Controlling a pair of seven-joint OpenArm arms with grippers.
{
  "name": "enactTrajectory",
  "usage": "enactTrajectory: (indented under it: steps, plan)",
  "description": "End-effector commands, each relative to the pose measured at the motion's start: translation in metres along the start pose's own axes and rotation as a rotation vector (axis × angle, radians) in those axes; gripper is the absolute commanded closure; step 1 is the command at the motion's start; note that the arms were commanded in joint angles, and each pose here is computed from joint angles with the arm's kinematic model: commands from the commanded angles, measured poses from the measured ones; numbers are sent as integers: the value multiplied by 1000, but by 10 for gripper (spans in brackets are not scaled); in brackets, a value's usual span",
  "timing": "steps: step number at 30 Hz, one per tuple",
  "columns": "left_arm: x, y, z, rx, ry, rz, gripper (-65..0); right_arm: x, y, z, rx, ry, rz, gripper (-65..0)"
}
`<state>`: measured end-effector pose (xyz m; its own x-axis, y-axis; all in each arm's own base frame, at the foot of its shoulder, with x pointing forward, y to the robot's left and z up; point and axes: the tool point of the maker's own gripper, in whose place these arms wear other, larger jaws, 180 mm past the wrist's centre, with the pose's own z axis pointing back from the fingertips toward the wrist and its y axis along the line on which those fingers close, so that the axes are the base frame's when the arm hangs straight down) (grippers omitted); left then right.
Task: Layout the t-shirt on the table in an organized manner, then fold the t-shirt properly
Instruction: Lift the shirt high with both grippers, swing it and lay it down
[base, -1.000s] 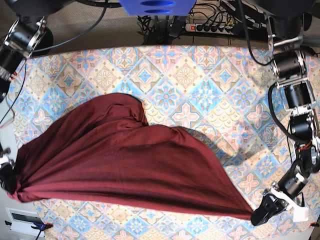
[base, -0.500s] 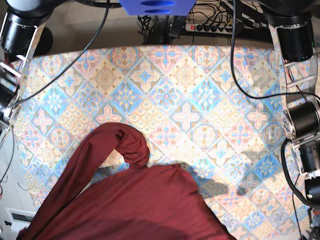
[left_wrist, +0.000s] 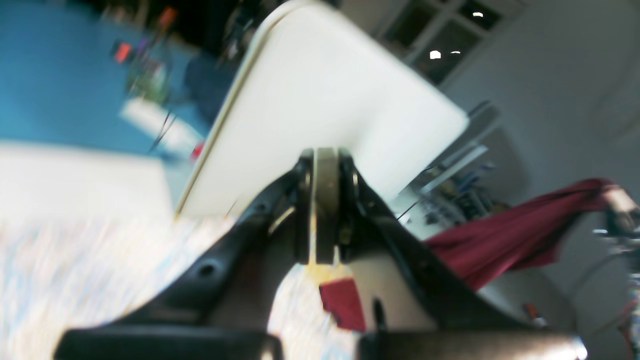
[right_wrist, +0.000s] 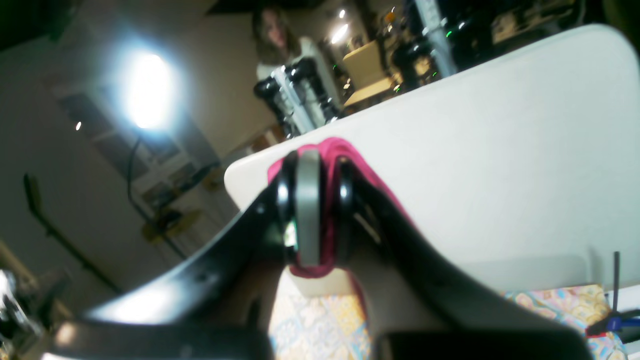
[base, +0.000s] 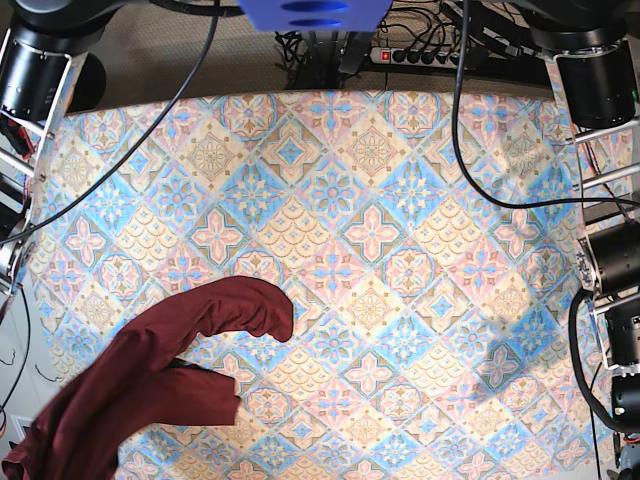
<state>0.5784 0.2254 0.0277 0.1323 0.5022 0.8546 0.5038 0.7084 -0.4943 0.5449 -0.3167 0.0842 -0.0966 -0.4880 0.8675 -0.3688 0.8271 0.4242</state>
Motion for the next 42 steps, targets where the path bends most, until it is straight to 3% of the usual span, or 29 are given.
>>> enactTrajectory:
  steps: [1, 4, 6, 9, 14, 20, 26, 31, 33, 36, 38, 42]
  plan:
    - [26, -11, 3, -22, -55, -22, 0, 42, 27, 3, 69, -98, 34, -5]
    - [30, -26, 3, -52, -34, -64, 0, 44, 48, 6, 109, -71, 94, -5]
    - [34, -41, 3, -81, -29, -107, 0, 12, 36, 9, 91, -9, 94, -5]
    - [-16, -29, 8, -75, 39, -108, 0, -20, 42, 4, 111, 47, 97, -5]
    - [-79, 9, 32, 12, 99, -14, 0, -95, 109, -40, 254, 165, 62, -6]
    - [-113, 56, 100, 130, 124, 6, 0, -205, 239, -78, 473, 338, 30, -5]
    - [-129, 87, 158, 239, 148, -6, 0, -232, 342, -81, 649, 367, -15, -6]
    - [-136, 96, 172, 268, 150, 11, 0, -213, 379, -67, 788, 328, 79, -5]
    - [-137, 98, 175, 276, 155, 10, 0, -199, 368, -65, 805, 300, 112, -4]
    - [-135, 99, 177, 281, 152, 7, 0, -166, 308, -69, 695, 255, 114, -4]
    - [-138, 97, 173, 271, 150, 17, 0, -148, 251, -62, 597, 237, 110, -4]
    - [-148, 92, 165, 252, 151, 37, -89, -143, 141, -26, 417, 227, 54, -4]
